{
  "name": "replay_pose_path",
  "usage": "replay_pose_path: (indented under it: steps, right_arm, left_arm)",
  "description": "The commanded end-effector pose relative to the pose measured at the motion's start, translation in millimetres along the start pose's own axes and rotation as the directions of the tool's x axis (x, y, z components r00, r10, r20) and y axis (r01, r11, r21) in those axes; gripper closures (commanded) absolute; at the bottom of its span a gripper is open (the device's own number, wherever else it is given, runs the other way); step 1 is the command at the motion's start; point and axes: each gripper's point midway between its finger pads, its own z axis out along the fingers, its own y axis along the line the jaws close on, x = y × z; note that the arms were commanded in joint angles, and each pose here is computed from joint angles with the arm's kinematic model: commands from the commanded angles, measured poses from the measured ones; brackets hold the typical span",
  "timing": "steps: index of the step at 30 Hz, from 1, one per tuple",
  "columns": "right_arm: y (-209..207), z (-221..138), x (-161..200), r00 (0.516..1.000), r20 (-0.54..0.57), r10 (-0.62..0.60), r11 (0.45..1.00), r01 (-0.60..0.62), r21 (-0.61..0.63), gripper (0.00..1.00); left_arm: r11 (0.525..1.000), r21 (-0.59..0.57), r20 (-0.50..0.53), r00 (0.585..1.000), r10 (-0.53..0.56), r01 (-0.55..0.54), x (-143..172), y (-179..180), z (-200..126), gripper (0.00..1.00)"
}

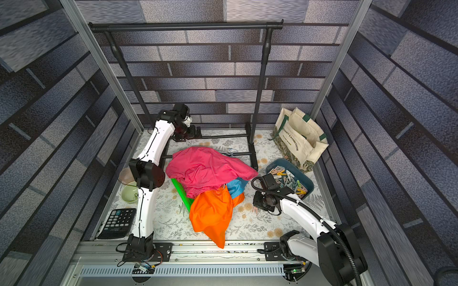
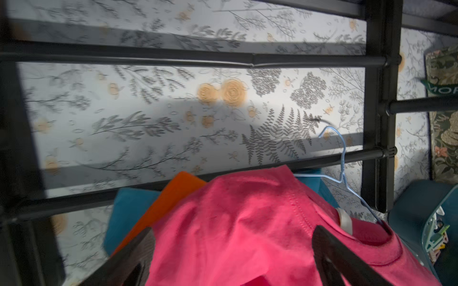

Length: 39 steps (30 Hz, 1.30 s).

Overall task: Use clothespins to secure the t-shirt on both sides of the hanger
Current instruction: Pick up the hanger from the basket.

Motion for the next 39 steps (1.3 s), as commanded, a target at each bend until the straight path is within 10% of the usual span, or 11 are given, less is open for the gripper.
replay_pose_path:
  steps: [1, 19, 30, 39]
  right_arm:
    - [-5.0, 3.8, 2.9, 1.000, -0.013, -0.002, 1.000, 0.002, 0.003, 1.00]
    - [0.2, -0.2, 1.0, 1.000, -0.013, 0.002, 1.000, -0.002, -0.020, 1.00]
    - [1.6, 1.0, 0.3, 1.000, -0.016, 0.006, 1.000, -0.006, -0.024, 1.00]
    - [-2.1, 2.7, 3.7, 1.000, -0.018, 0.014, 1.000, -0.014, -0.020, 1.00]
  left_arm:
    - [0.998, -0.005, 0.038, 0.998, -0.057, 0.057, 5.8, 16.5, -18.0, 0.00]
    - [0.899, 0.343, -0.039, 0.961, -0.275, 0.271, 16.1, 10.1, 36.8, 0.03]
    - [0.906, 0.319, -0.095, 0.960, -0.262, 0.279, 24.1, 3.9, 64.8, 0.54]
    - [0.919, 0.327, 0.002, 0.972, -0.236, 0.222, 6.4, -8.9, 11.2, 0.92]
